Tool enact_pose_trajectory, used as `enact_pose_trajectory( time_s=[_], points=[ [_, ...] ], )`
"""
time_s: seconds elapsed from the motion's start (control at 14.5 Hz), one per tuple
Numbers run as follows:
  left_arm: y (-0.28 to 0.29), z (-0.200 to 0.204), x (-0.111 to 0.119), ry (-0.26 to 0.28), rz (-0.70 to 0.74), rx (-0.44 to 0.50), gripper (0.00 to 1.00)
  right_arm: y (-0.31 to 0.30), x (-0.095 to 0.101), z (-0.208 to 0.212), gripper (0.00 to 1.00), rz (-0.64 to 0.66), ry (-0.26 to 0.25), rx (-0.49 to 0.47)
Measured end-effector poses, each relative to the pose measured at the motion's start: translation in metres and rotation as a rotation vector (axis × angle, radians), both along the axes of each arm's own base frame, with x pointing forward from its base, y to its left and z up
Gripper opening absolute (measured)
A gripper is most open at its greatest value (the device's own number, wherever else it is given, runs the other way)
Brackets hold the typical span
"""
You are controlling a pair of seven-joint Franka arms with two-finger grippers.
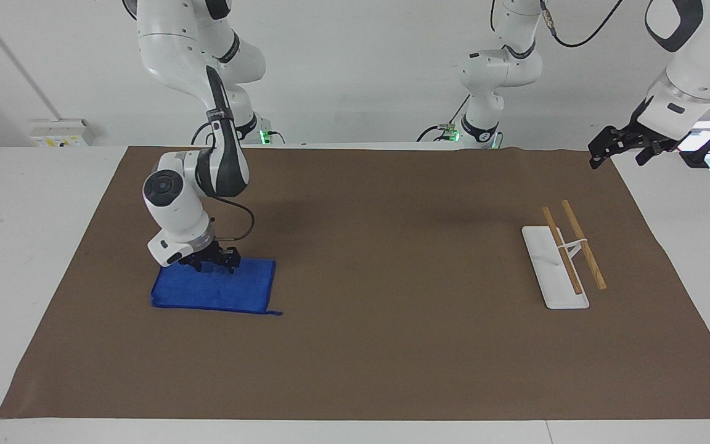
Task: Right arm passes towel to left arm to hang
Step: 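Reach the right gripper down to the blue towel's edge and grasp it, then lift the blue towel with the right gripper toward the table center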
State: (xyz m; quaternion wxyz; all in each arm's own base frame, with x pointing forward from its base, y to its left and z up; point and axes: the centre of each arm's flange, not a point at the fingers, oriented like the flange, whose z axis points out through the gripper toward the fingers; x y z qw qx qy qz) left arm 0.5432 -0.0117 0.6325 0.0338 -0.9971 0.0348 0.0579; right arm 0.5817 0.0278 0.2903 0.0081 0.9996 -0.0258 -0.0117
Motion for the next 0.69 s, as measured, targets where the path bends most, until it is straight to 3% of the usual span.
enact_pose_trajectory(
  time_s=[0.21,0.41,0.55,0.69],
  points=[
    [0.0000,0.0000,0.0000,0.000,0.000,0.000,1.00,-0.0002,-0.0044,-0.0072,0.87,0.005,-0.008,0.001],
    [0.0000,0.0000,0.0000,0.000,0.000,0.000,1.00,-0.0002,-0.0045,-0.0069,0.74,0.005,-0.010,0.001],
    [0.0000,0.0000,0.0000,0.000,0.000,0.000,1.00,-0.0002,-0.0041,-0.0025,0.53,0.005,-0.017,0.001],
    [0.0000,0.0000,-0.0001,0.000,0.000,0.000,1.00,0.0000,-0.0040,-0.0007,0.26,0.005,-0.020,0.002]
  ],
)
